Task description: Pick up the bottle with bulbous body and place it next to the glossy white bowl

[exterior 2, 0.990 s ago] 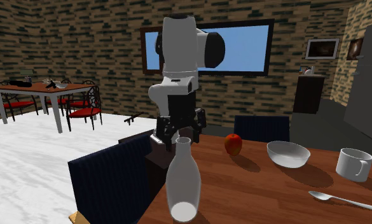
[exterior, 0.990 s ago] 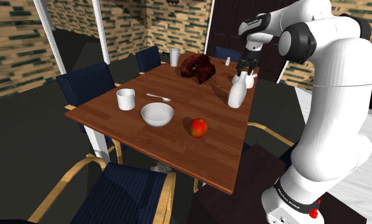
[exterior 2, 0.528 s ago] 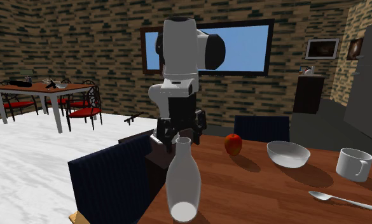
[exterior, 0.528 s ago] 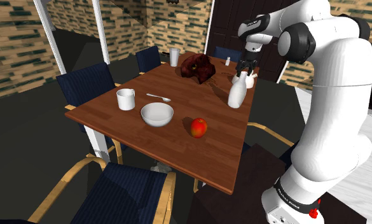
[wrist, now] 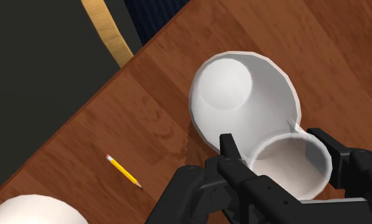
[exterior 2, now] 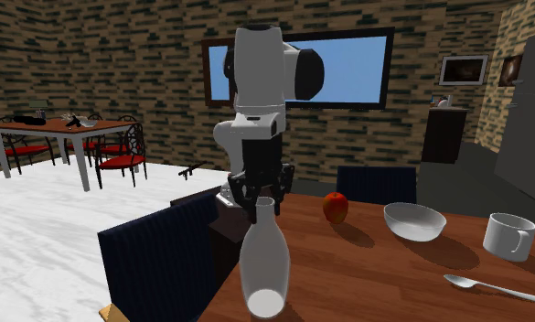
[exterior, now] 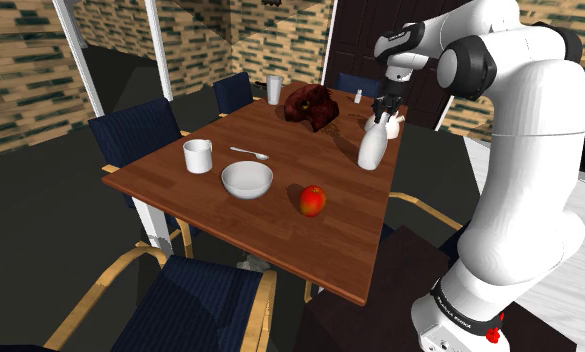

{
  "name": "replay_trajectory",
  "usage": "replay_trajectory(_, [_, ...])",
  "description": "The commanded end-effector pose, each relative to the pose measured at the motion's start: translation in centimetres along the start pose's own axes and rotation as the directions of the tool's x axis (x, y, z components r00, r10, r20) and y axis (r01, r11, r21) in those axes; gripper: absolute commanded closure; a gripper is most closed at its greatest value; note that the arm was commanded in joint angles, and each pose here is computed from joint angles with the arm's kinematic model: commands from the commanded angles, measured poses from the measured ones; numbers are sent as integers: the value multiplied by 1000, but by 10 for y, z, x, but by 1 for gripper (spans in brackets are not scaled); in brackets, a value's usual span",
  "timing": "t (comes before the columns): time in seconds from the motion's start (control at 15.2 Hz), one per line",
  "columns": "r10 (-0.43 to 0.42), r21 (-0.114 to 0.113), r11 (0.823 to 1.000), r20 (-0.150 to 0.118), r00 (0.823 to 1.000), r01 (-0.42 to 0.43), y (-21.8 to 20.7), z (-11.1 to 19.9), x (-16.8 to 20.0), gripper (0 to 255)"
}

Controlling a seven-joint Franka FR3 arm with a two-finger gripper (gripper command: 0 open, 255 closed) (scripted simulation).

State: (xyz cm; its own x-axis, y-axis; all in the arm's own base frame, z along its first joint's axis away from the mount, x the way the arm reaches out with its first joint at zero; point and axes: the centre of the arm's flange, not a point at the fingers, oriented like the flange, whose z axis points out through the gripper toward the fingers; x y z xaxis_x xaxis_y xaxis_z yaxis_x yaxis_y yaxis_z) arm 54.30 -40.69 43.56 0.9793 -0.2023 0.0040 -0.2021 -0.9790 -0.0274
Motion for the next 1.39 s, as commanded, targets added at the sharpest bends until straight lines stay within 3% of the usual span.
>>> replay_trajectory(0.0, [0, 1, 1000, 1, 1000, 0, 0, 1, 0, 255])
replay_trajectory(1.32, [0, 1, 1000, 1, 1000, 0, -3, -100, 0, 255])
